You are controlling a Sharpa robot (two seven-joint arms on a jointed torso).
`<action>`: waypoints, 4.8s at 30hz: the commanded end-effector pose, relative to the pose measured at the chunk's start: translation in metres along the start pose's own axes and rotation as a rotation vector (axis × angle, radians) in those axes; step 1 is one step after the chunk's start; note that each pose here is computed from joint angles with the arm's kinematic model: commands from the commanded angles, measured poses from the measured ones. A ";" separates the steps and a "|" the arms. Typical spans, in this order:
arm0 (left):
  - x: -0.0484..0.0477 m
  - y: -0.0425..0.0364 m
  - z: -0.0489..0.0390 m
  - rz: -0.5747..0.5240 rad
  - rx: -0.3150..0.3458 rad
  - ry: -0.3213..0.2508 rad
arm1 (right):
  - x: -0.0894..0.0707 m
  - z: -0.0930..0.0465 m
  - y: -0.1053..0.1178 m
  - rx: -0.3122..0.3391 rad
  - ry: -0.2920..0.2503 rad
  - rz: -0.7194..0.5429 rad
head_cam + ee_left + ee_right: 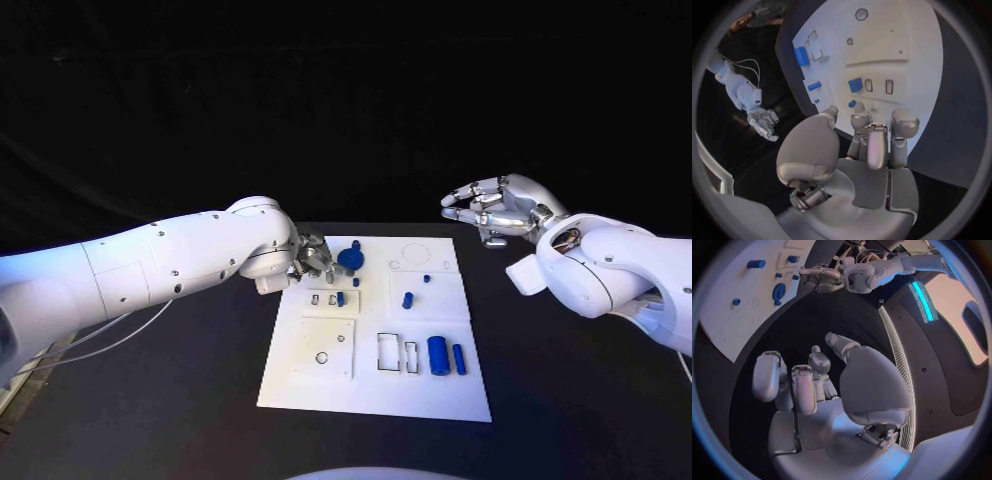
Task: Assemble the parts on the task board
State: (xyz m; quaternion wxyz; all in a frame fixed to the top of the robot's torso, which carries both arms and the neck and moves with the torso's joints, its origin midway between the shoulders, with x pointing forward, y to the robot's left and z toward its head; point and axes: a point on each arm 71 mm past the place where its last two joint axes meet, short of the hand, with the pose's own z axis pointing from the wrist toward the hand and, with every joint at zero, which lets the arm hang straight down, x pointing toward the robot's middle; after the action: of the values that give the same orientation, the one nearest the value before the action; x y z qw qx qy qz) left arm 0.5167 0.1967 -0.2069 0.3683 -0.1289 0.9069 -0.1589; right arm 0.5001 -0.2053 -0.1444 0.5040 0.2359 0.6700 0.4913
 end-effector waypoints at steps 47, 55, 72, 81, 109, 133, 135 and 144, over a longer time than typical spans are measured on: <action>0.0183 -0.0146 0.0149 0.115 -0.067 0.152 | -0.003 0.001 -0.007 0.015 -0.016 -0.030; 0.0189 -0.0144 0.0155 0.116 -0.067 0.159 | -0.004 0.002 -0.009 0.019 -0.015 -0.029; 0.0203 -0.0150 0.0176 0.104 -0.058 0.172 | -0.002 0.002 -0.011 0.027 -0.006 -0.026; 0.0230 -0.0164 0.0181 0.075 -0.028 0.212 | 0.001 0.002 -0.012 0.025 0.009 -0.031; 0.0191 0.0042 0.0019 -0.037 0.066 0.043 | -0.001 0.000 -0.016 0.027 0.005 -0.033; 0.0325 0.0131 0.0105 0.049 0.019 -0.022 | 0.000 -0.001 -0.018 0.028 -0.001 -0.030; 0.0328 0.0136 0.0105 0.056 0.015 -0.018 | 0.000 -0.001 -0.018 0.030 -0.002 -0.031; 0.0341 0.0146 0.0102 0.077 0.003 -0.002 | -0.001 -0.001 -0.019 0.038 -0.007 -0.037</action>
State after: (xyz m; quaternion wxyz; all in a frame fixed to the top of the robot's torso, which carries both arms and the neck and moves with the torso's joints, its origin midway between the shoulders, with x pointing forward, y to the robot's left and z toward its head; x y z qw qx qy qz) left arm 0.4995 0.1971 -0.2403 0.3788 -0.1050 0.9066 -0.1536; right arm 0.5031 -0.2149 -0.1605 0.5091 0.2400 0.6804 0.4694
